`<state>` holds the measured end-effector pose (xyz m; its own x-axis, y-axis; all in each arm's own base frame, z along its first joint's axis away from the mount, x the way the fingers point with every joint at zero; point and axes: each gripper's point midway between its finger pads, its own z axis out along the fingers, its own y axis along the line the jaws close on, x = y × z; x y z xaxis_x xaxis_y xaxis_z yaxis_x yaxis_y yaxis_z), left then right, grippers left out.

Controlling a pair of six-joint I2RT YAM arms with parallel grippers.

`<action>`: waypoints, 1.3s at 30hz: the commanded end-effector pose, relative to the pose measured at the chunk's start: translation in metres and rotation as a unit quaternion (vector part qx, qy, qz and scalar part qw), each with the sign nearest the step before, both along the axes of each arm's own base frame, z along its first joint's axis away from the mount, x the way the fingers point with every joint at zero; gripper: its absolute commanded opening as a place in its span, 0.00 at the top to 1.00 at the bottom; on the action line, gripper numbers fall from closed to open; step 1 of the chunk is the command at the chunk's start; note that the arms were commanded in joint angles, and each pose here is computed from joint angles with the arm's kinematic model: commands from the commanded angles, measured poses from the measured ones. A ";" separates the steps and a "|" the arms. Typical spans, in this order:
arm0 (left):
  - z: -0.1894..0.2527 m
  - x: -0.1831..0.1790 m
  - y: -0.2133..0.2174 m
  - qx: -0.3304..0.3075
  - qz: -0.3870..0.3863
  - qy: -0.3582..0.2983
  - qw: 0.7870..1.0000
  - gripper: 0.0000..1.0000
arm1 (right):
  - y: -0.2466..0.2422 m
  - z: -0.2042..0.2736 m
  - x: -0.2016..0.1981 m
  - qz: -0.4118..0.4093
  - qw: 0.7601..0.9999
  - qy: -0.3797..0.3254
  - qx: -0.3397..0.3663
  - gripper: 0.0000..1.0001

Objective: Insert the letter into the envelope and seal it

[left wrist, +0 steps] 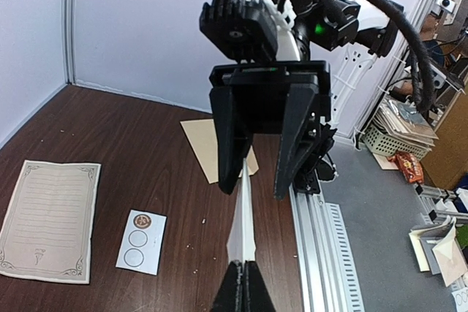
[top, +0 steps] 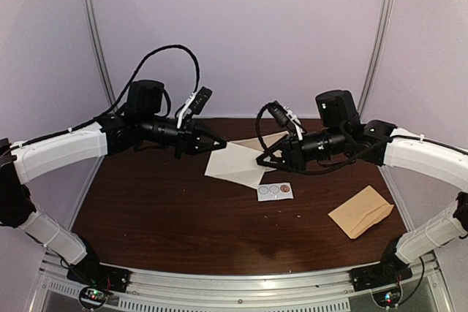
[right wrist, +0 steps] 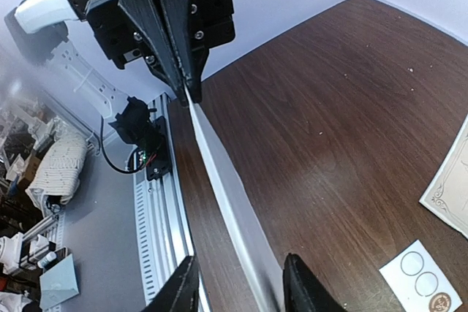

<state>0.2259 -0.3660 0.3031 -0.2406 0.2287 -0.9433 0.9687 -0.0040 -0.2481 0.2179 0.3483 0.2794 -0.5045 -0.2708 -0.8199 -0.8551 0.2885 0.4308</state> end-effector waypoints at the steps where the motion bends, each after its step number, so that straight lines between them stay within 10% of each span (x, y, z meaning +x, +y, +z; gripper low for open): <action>1: 0.010 -0.008 -0.003 -0.017 -0.026 -0.016 0.999 1.00 | 0.003 0.016 0.007 -0.001 1.000 -0.018 0.007 0.55; 21: -0.013 -0.013 -0.017 0.012 -0.048 0.005 0.999 1.00 | 0.044 -0.003 -0.014 0.093 0.995 -0.005 -0.021 0.76; 26: -0.013 -0.008 -0.017 0.015 -0.032 0.002 0.999 1.00 | 0.046 -0.005 -0.009 0.078 0.997 -0.009 -0.022 1.00; 34: 0.032 0.012 0.005 -0.045 0.097 -0.075 0.991 0.40 | 0.032 0.013 0.021 -0.049 0.997 -0.042 0.048 1.00; 39: 0.058 0.046 0.039 -0.108 0.265 -0.052 0.957 0.24 | 0.007 0.039 0.046 -0.160 0.978 -0.074 0.114 1.00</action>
